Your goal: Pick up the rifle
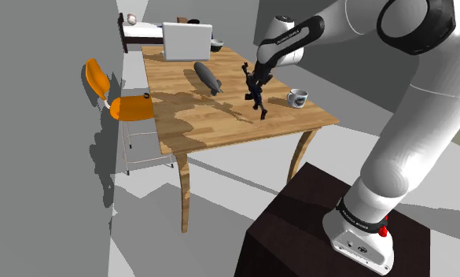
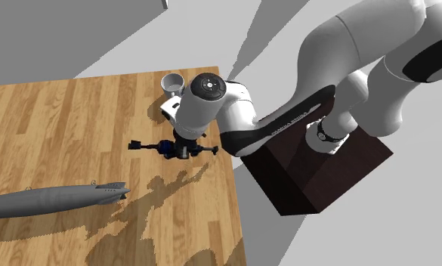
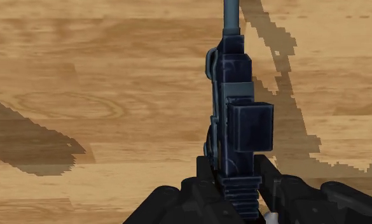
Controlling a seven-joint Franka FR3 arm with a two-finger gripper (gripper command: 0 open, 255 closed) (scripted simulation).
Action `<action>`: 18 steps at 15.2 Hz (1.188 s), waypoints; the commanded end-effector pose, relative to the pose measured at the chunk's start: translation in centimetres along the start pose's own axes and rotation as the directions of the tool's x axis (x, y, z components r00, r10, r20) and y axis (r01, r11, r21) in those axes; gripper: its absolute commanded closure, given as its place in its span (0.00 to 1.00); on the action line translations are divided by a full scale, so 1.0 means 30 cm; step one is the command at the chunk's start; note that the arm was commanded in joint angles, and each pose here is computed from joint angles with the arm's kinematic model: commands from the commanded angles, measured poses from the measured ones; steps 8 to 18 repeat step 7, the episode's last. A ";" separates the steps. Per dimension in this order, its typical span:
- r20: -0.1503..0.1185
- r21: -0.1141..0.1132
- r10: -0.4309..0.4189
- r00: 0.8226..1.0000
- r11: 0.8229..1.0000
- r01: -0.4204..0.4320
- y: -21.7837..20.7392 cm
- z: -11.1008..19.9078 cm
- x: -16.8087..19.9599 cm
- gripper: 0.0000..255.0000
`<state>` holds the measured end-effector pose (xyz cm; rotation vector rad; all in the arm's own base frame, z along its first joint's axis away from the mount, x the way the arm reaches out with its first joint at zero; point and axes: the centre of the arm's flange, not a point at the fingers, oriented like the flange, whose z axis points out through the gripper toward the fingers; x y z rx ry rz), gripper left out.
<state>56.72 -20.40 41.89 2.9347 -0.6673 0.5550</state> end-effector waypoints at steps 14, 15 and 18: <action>0.000 0.000 0.000 1.000 1.000 0.000 0.003 -0.108 0.038 1.00; 0.000 0.000 0.000 1.000 1.000 0.000 0.003 -0.108 0.038 1.00; 0.000 0.000 0.000 1.000 1.000 0.000 0.003 -0.108 0.038 1.00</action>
